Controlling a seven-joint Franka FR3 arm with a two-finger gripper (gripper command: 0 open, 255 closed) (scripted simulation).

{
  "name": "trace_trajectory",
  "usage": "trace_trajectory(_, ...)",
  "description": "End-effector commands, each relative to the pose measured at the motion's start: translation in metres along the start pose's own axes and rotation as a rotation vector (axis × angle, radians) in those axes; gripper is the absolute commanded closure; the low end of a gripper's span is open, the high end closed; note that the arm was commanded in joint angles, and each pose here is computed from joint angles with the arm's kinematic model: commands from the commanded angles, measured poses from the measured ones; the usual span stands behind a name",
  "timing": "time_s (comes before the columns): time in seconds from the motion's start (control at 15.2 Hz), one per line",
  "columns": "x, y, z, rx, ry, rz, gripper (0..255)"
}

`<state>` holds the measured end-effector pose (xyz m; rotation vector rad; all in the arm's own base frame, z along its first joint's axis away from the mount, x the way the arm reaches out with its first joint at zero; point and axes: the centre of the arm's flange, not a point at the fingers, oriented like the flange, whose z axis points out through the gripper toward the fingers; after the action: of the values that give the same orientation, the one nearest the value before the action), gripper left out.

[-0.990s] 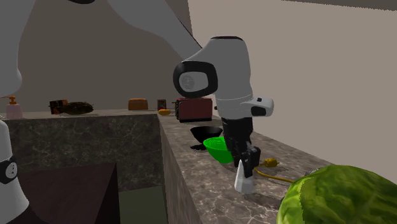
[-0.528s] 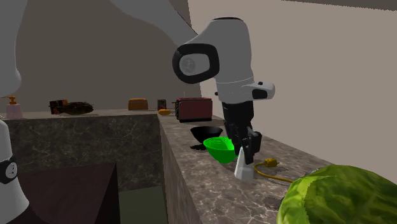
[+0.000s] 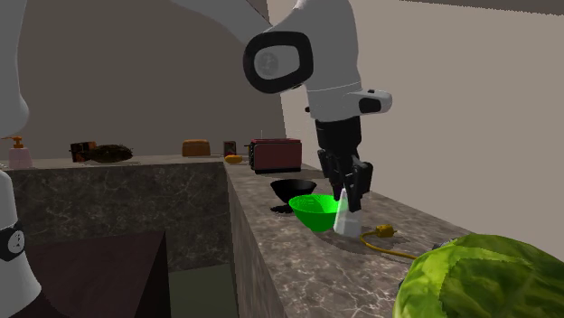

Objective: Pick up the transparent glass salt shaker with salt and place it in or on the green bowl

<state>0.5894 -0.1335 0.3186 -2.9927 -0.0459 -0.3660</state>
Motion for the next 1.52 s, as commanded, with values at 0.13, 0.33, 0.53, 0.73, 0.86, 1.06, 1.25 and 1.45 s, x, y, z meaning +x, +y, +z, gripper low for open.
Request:
trace_trajectory(0.13, 0.005, -0.002, -0.021, 0.000, 0.000, 0.000, 255)
trace_trajectory(0.33, 0.009, -0.004, -0.036, 0.000, 0.000, 0.000, 255)
trace_trajectory(0.53, 0.013, -0.006, -0.051, 0.000, 0.000, 0.000, 255)
trace_trajectory(0.73, 0.020, -0.032, -0.052, 0.000, 0.000, 0.000, 255)
trace_trajectory(0.86, 0.025, -0.058, -0.049, 0.000, 0.000, 0.000, 255)
trace_trajectory(1.06, 0.034, -0.096, -0.045, 0.000, 0.000, 0.000, 255)
trace_trajectory(1.25, 0.042, -0.135, -0.041, 0.000, 0.000, 0.000, 255)
trace_trajectory(1.45, 0.050, -0.173, -0.036, 0.000, 0.000, 0.000, 255)
